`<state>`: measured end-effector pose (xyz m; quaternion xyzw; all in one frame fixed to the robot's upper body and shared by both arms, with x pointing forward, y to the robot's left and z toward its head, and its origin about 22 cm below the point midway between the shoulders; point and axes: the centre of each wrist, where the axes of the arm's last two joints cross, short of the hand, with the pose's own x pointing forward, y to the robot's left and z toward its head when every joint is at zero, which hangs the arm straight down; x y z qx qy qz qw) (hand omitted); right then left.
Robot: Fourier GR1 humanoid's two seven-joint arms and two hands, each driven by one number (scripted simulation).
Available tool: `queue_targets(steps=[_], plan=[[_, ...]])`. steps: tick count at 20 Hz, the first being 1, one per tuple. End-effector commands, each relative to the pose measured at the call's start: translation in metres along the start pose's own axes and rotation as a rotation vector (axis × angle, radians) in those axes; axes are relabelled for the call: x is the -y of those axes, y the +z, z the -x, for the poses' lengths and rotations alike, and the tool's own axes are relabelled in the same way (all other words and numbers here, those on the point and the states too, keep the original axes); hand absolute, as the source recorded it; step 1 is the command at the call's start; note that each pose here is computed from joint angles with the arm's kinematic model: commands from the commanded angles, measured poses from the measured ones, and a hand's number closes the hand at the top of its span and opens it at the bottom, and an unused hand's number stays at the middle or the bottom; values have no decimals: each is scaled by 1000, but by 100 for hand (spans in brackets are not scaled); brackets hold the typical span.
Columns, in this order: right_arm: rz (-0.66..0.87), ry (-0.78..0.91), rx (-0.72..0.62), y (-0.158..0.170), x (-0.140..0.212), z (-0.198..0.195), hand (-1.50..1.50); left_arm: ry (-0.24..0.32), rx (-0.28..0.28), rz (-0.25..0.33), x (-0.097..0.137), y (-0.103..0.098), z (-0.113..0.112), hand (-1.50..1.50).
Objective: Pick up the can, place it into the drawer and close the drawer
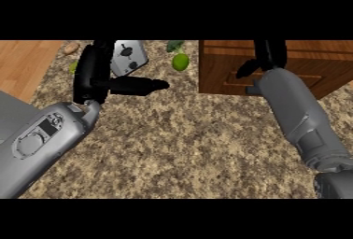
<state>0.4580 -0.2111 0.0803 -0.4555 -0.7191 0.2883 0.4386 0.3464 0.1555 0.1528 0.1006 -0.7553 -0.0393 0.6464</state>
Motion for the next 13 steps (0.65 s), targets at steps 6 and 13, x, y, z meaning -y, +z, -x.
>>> queue_targets(steps=[6,13], plan=[[129,-470,-79,-23,5,-45,-150,0,3,-34,-21,4,9,-150],[118,-617,-107,-25,5,-45,-150,17,-25,-36,-32,6,14,-150]])
